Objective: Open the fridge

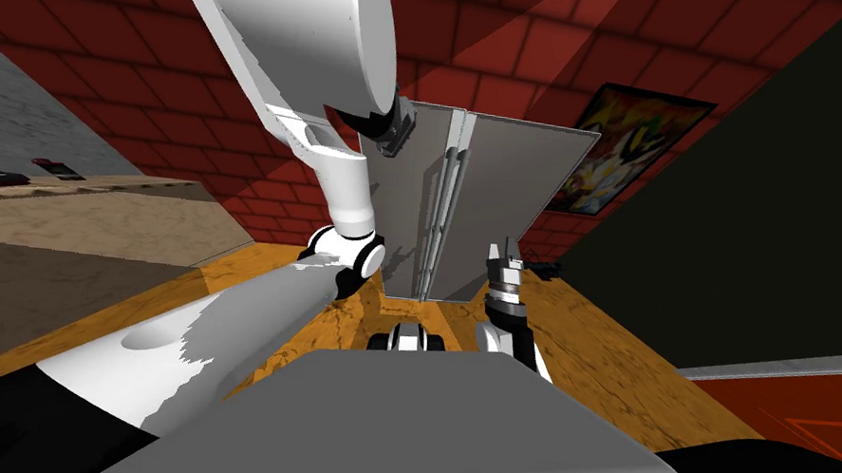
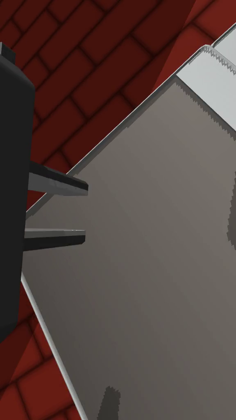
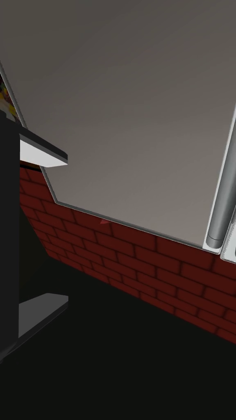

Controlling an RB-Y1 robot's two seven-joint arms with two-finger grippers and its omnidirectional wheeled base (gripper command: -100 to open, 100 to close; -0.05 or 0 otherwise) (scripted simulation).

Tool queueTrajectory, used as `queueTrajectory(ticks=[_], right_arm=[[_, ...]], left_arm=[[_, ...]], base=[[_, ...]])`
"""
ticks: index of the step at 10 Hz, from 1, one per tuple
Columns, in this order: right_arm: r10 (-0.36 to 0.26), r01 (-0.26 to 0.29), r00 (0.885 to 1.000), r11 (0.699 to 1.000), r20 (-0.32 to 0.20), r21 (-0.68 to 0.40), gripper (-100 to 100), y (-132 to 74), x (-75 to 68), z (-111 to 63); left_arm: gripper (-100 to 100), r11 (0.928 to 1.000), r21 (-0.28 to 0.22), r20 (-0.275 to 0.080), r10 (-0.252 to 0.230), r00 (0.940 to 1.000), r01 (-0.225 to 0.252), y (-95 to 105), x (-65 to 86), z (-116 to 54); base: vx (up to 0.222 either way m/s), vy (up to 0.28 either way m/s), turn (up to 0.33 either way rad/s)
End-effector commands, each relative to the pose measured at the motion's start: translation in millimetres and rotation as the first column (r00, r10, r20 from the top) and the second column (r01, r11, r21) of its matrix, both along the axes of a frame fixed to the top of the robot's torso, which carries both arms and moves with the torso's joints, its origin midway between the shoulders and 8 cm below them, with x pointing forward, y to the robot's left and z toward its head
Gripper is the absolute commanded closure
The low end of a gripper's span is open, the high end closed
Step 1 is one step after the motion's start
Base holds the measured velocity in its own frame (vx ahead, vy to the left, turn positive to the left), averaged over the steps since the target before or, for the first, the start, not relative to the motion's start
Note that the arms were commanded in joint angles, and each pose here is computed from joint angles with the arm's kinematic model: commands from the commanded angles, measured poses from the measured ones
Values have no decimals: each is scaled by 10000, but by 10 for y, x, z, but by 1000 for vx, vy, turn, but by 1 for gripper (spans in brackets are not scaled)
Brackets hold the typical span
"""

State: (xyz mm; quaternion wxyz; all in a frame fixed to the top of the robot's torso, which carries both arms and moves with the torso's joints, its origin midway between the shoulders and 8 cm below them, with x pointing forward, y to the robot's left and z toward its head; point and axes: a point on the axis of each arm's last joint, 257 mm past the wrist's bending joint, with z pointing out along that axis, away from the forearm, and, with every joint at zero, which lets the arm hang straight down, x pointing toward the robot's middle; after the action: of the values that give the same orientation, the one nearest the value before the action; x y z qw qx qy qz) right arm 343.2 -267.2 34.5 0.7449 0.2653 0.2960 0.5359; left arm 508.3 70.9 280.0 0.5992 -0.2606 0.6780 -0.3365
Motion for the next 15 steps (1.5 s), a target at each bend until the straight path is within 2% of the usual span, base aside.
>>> queueTrajectory(ticks=[1, 2, 3, 4, 5, 6, 9, 10, 13, 14, 15], right_arm=[[0, 0, 10000, 10000, 0, 1, 0, 0, 0, 0], [0, 0, 10000, 10000, 0, 1, 0, 0, 0, 0], [0, 0, 10000, 10000, 0, 1, 0, 0, 0, 0], [0, 0, 10000, 10000, -1, 2, 0, 0, 0, 0], [0, 0, 10000, 10000, 0, 3, 0, 0, -1, 0], [0, 0, 10000, 10000, -1, 3, 0, 0, -1, 0], [0, 0, 10000, 10000, 1, 1, 0, 0, -1, 0], [0, 0, 10000, 10000, 1, 0, 0, 0, 0, 0], [-1, 1, 10000, 10000, -1, 0, 0, 0, 0, 0], [0, 0, 10000, 10000, 1, 0, 0, 0, 0, 0], [-1, 1, 10000, 10000, 0, -1, 0, 0, 0, 0]], left_arm=[[-100, 9984, 222, 273, 518, 9983, -524, 227, 2, 108], [-100, 9974, 323, 359, 629, 9974, -641, 274, -3, 139], [-100, 9962, 697, 498, 480, 9976, -514, 172, -50, 171], [-100, 9953, 866, 547, 385, 9978, -432, 113, -72, 178], [-100, 9928, 1090, 670, 429, 9968, -500, 117, -93, 215], [-100, 9896, 1400, 746, 237, 9969, -340, 1, -132, 221], [-100, 9874, 1494, 524, -609, 9968, 525, -409, -224, 109], [-100, 9868, 1488, 492, -711, 9963, 631, -457, -237, 95], [-100, 9872, 1507, 526, -610, 9968, 525, -431, -229, 122], [100, 9871, 1512, 521, -606, 9968, 522, -429, -232, 123], [100, 9837, 1482, 502, -1101, 9926, 1016, -554, -316, 132]], base=[[41, -50, -17], [48, -56, -23], [118, -138, -85], [142, -157, -62], [194, -162, -59], [193, -196, -75], [95, -92, -22], [0, 0, 0], [51, -16, -11], [3, -1, 15], [-44, 155, -132]])
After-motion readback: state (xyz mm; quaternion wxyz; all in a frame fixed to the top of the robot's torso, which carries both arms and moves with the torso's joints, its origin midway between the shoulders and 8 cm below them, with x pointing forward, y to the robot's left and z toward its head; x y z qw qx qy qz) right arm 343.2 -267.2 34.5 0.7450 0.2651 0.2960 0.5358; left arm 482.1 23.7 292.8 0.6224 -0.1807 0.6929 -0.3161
